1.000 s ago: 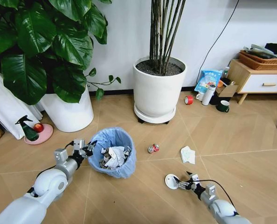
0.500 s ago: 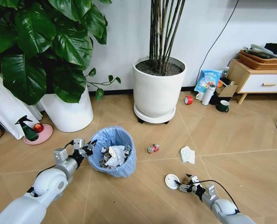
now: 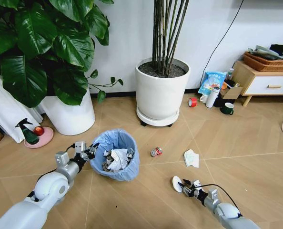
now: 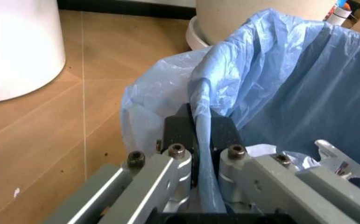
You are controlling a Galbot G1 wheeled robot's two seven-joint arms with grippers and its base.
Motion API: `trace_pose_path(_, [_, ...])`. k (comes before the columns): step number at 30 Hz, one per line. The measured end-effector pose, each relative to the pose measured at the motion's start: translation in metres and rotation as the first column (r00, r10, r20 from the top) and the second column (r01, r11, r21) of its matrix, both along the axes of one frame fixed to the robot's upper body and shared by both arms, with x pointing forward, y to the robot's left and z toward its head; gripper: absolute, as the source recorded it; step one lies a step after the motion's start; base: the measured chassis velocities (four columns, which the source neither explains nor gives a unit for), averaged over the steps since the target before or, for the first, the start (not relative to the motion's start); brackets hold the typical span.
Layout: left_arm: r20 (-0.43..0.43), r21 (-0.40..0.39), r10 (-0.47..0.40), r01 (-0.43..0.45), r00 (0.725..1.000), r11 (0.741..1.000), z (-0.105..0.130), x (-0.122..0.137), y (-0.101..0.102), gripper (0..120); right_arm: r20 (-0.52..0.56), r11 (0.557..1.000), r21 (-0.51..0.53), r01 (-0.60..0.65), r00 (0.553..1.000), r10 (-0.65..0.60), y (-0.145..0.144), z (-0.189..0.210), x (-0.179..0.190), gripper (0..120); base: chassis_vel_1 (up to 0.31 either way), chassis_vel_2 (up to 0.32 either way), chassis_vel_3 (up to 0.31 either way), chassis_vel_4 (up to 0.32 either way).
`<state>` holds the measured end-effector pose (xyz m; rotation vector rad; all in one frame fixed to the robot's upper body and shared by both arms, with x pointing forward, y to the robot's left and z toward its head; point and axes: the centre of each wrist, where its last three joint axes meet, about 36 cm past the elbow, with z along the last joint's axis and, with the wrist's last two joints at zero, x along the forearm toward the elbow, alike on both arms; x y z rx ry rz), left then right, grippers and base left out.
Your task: Pick up the trash bin and place the garbage on the floor into it.
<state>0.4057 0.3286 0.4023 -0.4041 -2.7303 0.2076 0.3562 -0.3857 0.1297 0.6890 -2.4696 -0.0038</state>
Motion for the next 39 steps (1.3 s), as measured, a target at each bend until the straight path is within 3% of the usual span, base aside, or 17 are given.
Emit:
trace_pose_path(3, [0.0, 0.0, 0.0, 0.0, 1.0, 1.0, 0.0, 0.0, 0.0, 0, -0.006, 1.0, 0.014, 0.001, 1.0, -0.001, 0.002, -0.001, 0.0, 5, 0.0, 0.0, 0.0, 0.0])
trace_pose_path(6, [0.001, -0.001, 0.001, -0.001, 1.0, 1.0, 0.0, 0.001, 0.0, 0, -0.007, 1.0, 0.024, 0.005, 1.0, -0.005, 0.004, -0.001, 0.0, 0, 0.0, 0.0, 0.0, 0.0])
trace_pose_path(20, [-0.01, -0.001, 0.006, -0.006, 1.0, 1.0, -0.005, 0.002, 0.001, 0, 0.011, 0.999, 0.04, 0.008, 1.0, -0.008, -0.006, 0.011, -0.004, 0, 0.0, 0.0, 0.0, 0.0])
trace_pose_path(28, [-0.028, 0.004, -0.005, 0.005, 1.0, 1.0, -0.013, 0.007, 0.0, 0, 0.158, 0.999, 0.046, -0.015, 0.987, 0.008, -0.029, 0.062, 0.008, 0, 0.0, 0.0, 0.0, 0.0])
trace_pose_path(31, [-0.042, 0.004, -0.017, 0.018, 0.999, 1.0, -0.018, 0.008, -0.001, 0, 0.323, 0.991, 0.082, -0.103, 0.944, 0.071, -0.029, 0.113, 0.039, 0, 0.0, 0.0, 0.0, 0.0])
trace_pose_path(32, [-0.042, 0.004, -0.017, 0.018, 0.999, 1.0, -0.018, 0.008, -0.001, 0, 0.323, 0.991, 0.082, -0.103, 0.944, 0.071, -0.029, 0.113, 0.039, 0, 0.0, 0.0, 0.0, 0.0])
trace_pose_path(34, [-0.051, 0.0, -0.03, 0.03, 0.998, 1.0, -0.021, 0.008, -0.004, 0, 0.444, 0.972, 0.149, -0.183, 0.891, 0.1, -0.016, 0.153, 0.069, 0, 0.0, 0.0, 0.0, 0.0])
trace_pose_path(36, [-0.053, -0.001, -0.033, 0.033, 0.998, 0.999, -0.021, 0.008, -0.005, 0, 0.47, 0.964, 0.169, -0.207, 0.876, 0.106, -0.01, 0.163, 0.077, 0, 0.0, 0.0, 0.0, 0.0])
trace_pose_path(39, [-0.058, -0.008, -0.048, 0.048, 0.997, 0.999, -0.022, 0.008, -0.011, 0, 0.567, 0.901, 0.254, -0.351, 0.809, 0.155, 0.027, 0.202, 0.118, 0, 0.0, 0.0, 0.0, 0.0])
